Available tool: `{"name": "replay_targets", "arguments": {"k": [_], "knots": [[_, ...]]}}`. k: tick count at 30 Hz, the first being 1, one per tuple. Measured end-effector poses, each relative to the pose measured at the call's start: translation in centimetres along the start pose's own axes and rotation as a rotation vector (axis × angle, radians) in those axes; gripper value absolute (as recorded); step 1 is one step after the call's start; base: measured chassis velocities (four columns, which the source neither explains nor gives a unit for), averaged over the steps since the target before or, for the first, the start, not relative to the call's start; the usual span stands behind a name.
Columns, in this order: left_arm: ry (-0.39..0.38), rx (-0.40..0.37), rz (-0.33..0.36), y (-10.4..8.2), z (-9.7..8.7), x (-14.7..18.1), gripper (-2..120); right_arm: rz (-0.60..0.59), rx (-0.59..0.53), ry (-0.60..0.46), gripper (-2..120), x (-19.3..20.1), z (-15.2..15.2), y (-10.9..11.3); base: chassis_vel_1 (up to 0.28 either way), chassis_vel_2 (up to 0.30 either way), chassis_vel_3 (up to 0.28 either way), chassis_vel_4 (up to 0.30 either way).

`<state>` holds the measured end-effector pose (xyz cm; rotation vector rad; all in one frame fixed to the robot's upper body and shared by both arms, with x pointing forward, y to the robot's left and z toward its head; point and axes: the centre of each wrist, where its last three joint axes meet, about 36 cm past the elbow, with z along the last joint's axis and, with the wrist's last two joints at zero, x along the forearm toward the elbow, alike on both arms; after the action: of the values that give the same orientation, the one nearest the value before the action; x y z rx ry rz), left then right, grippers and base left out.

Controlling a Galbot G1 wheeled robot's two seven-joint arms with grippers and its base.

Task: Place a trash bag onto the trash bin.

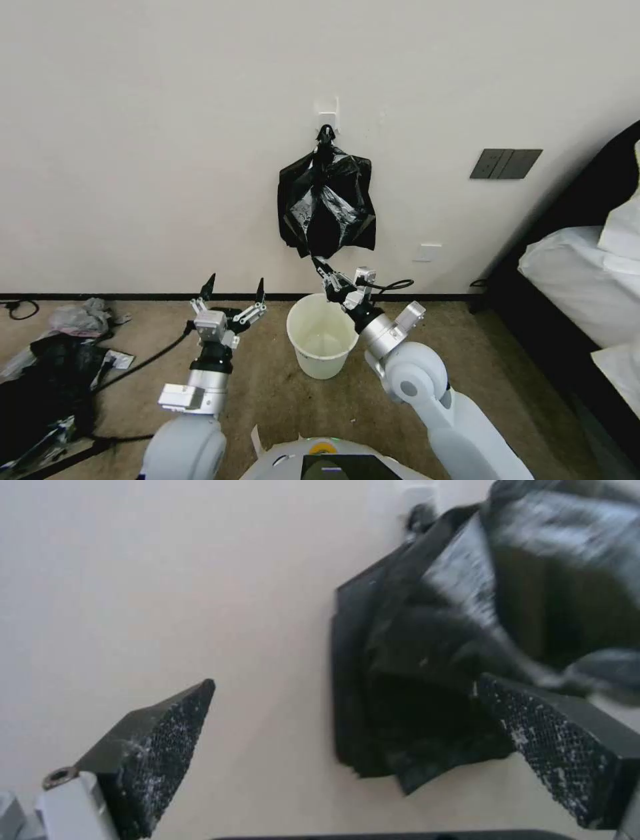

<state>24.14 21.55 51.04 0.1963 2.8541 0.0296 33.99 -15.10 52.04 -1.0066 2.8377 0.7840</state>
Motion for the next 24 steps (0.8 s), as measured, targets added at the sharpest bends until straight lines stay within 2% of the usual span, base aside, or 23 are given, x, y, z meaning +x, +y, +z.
{"name": "replay_targets", "arguments": {"k": [2, 3, 7, 9, 11, 13, 16, 20, 23, 24], "knots": [[0.012, 0.008, 0.073, 1.0, -1.4, -1.4, 100, 0.004, 0.037, -0.005, 0, -0.1, -0.1, -0.2, 0.000, 0.000, 0.000, 0.000], [0.012, 0.008, 0.073, 1.0, -1.4, -1.4, 100, 0.004, 0.037, -0.005, 0, -0.1, -0.1, -0.2, 0.000, 0.000, 0.000, 0.000], [0.048, -0.014, 0.210, 3.0, -3.6, -4.7, 100, 0.004, 0.084, -0.009, 0, -0.1, -0.1, -0.4, 0.000, 0.000, 0.000, 0.000], [0.049, -0.015, 0.223, 3.1, -3.9, -5.2, 100, 0.005, 0.087, -0.009, 0, -0.1, 0.0, -0.4, 0.000, 0.000, 0.000, 0.000], [0.035, -0.040, 0.279, 3.9, -5.6, -8.5, 100, 0.009, 0.095, -0.010, 0, -0.1, 0.1, -0.5, 0.000, 0.000, 0.000, 0.000], [0.038, -0.046, 0.291, 4.0, -5.9, -9.4, 100, 0.010, 0.096, -0.010, 0, -0.2, 0.2, -0.6, 0.000, 0.000, 0.000, 0.000], [0.031, -0.073, 0.340, 3.7, -7.5, -13.5, 100, 0.014, 0.095, -0.015, 0, -0.3, 0.4, -0.6, 0.000, 0.000, 0.000, 0.000], [0.035, -0.100, 0.371, 3.2, -7.9, -15.8, 100, 0.019, 0.096, -0.018, 0, -0.4, 0.3, -0.8, 0.000, 0.000, 0.000, 0.000], [0.041, -0.151, 0.398, 2.0, -8.6, -19.2, 100, 0.025, 0.100, -0.024, 0, -0.5, 0.2, -1.0, 0.000, 0.000, 0.000, 0.000], [0.041, -0.151, 0.398, 2.0, -8.6, -19.2, 100, 0.025, 0.100, -0.024, 0, -0.5, 0.2, -1.0, 0.000, 0.000, 0.000, 0.000]]}}
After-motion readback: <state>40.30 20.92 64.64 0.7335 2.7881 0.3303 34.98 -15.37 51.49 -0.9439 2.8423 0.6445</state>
